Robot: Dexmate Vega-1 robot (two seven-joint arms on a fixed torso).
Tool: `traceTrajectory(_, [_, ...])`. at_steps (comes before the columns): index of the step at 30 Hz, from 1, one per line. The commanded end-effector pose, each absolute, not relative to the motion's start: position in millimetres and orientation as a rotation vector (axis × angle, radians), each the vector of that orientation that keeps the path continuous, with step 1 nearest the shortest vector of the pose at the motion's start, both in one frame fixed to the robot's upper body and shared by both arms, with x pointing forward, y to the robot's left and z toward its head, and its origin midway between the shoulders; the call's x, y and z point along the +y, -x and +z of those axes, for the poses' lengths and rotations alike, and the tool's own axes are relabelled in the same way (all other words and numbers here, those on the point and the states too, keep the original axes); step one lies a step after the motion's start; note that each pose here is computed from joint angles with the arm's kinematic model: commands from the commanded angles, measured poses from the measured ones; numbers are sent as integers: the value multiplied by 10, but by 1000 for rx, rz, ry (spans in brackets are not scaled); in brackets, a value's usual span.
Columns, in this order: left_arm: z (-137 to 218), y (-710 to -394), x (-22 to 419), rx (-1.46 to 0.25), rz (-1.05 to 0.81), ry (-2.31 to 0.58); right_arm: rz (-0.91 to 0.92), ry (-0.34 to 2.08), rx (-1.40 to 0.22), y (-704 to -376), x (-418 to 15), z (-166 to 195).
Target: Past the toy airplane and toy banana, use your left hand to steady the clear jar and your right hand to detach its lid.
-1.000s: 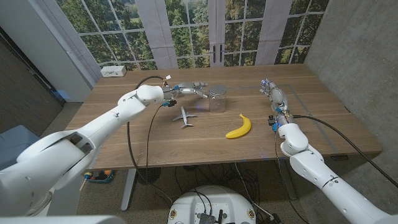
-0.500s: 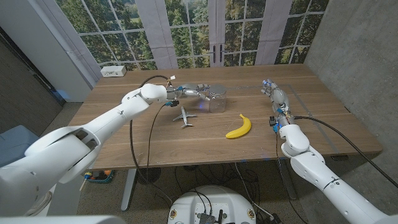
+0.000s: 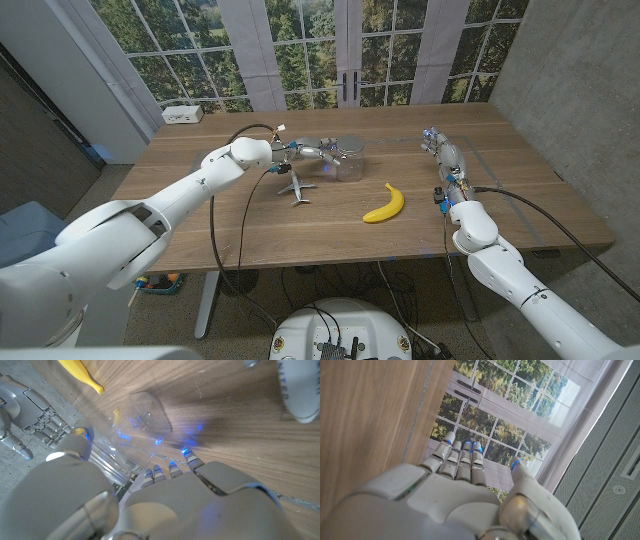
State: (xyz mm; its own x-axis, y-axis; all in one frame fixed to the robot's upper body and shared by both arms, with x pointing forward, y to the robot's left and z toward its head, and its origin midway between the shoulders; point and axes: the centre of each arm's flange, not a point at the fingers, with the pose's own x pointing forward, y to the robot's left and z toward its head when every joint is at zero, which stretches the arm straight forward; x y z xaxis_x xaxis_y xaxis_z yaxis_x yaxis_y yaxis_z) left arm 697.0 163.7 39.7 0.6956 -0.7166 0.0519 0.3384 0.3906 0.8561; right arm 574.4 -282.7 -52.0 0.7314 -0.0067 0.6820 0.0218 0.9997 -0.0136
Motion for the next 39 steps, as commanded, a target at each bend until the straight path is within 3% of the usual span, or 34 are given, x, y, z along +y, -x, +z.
traceTrajectory(1, [320,-7044,1550,-452,-738,-921,-25,18,-751,-5717,-2832,-536])
traceTrajectory(29, [25,-6984,1489,-596,-587,-802,-31,27,-751,-5701,-2819,-528])
traceTrajectory(39, [13,-6956,1456,-604,-543,-857,-57,146,-705,-5633,-2794,-395])
